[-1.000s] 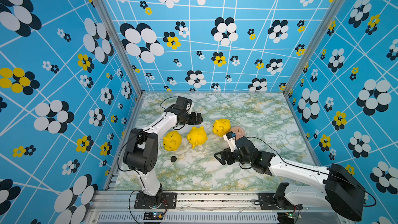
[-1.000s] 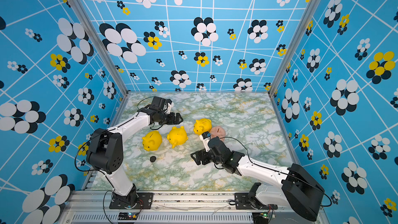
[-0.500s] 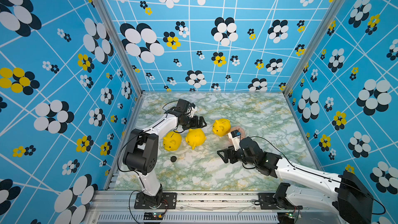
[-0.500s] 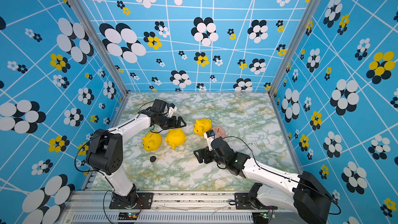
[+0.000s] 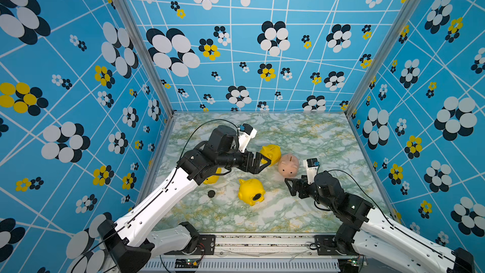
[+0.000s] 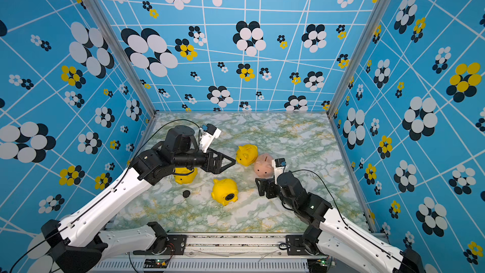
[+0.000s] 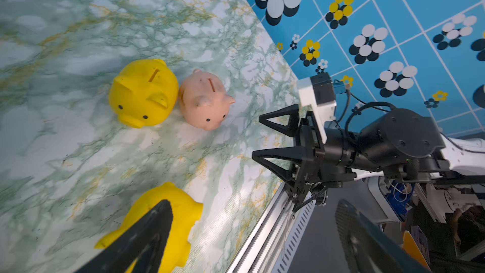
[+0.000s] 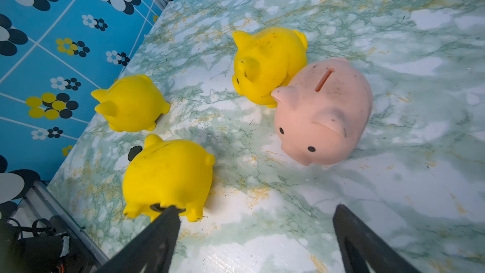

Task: Open piggy banks
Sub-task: Move the piggy bank to the center of the board.

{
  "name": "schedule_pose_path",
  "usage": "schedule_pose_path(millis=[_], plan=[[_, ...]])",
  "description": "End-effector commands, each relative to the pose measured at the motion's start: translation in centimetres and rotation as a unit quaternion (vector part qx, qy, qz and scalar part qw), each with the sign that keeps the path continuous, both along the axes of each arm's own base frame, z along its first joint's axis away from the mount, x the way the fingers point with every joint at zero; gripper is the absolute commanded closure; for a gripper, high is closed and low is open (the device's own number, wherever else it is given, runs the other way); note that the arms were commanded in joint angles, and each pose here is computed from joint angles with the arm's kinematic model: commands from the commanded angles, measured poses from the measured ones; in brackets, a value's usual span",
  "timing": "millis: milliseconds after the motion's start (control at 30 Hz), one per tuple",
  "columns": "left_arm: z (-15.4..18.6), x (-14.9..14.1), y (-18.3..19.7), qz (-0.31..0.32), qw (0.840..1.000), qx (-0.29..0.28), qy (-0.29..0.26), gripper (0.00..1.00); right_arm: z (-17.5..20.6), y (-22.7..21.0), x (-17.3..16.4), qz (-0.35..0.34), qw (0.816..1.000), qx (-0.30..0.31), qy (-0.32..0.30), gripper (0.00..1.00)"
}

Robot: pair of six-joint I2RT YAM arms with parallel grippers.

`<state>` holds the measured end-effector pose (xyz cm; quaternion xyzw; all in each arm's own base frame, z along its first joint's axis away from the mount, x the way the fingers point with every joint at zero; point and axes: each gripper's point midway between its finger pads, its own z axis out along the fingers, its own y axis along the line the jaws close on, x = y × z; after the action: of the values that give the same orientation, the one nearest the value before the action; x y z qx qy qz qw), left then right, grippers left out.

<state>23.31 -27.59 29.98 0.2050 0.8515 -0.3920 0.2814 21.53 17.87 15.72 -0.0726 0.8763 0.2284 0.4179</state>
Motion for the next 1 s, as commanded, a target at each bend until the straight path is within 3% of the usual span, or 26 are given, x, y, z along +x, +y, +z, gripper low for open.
schedule_pose_path(millis=[0,167,367,600,767,967], plan=[[-5.4,0.8,1.2,0.020,0.997,0.066,0.046,0.01,-2.0,0.2,-0.8,0.022,0.999,-0.019,0.032,0.07],[-10.9,1.2,1.7,0.033,0.991,0.103,0.077,0.01,-3.7,5.3,-4.6,0.174,0.980,0.019,0.095,0.11],[-17.1,0.5,2.6,0.064,0.985,0.112,0.116,0.01,-6.3,9.1,-10.2,0.295,0.950,-0.018,0.104,0.11],[-19.4,-0.3,2.3,0.058,0.987,0.077,0.128,0.01,-6.6,12.5,-10.6,0.289,0.956,0.003,0.051,0.10],[-20.7,-1.8,3.0,0.072,0.982,0.064,0.162,0.01,-7.4,15.0,-9.6,0.261,0.964,0.014,0.047,0.10],[-20.5,-2.1,6.2,0.132,0.976,0.083,0.152,0.01,-8.7,13.7,-7.4,0.178,0.983,0.002,0.045,0.11]])
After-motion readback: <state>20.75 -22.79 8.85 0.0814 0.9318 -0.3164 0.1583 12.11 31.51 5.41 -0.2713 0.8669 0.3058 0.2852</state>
